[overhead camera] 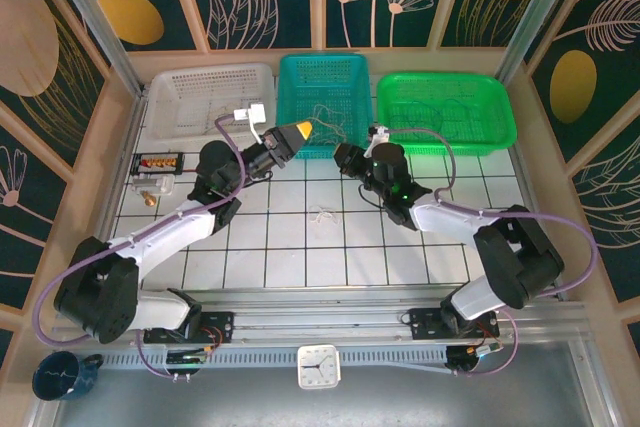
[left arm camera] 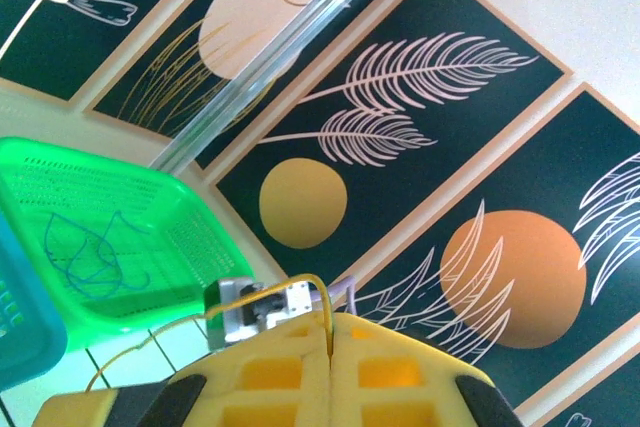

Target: Untangle the cables

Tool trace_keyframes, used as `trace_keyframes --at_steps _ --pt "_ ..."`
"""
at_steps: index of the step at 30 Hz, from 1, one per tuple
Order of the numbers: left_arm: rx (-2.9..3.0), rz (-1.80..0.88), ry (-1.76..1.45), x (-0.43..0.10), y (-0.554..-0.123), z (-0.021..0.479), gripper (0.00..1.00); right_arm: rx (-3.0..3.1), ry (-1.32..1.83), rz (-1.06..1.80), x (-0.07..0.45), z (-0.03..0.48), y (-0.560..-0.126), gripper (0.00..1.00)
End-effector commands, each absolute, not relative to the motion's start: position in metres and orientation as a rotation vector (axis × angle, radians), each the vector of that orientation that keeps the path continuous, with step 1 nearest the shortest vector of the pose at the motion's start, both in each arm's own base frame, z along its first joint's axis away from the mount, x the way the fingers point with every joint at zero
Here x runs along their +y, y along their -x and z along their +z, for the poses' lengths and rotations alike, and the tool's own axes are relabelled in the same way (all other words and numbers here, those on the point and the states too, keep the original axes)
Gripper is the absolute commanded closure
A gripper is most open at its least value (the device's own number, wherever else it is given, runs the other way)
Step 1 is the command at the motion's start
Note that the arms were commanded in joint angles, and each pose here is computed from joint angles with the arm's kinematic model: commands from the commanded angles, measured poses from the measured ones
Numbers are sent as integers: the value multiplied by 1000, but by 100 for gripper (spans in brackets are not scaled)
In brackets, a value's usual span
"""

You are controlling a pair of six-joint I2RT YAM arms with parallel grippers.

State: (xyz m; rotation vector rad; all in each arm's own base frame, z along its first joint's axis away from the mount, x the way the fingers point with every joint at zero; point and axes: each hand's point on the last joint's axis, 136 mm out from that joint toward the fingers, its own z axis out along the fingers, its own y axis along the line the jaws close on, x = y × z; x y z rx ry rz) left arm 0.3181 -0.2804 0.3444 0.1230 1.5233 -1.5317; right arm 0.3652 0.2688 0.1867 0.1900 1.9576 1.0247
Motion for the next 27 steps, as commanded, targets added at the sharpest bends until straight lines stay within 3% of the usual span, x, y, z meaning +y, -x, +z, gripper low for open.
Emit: trace_keyframes --at_steps 1,11,27 --pt "1392 -1566 -168 -275 -307 387 100 1926 -225 1008 260 186 -372 86" --pt "1401 -1362 -94 -239 -343 398 100 1996 -251 964 241 155 -364 88" --pt "1510 -783 134 -104 -476 384 100 2036 -217 957 218 149 -325 84"
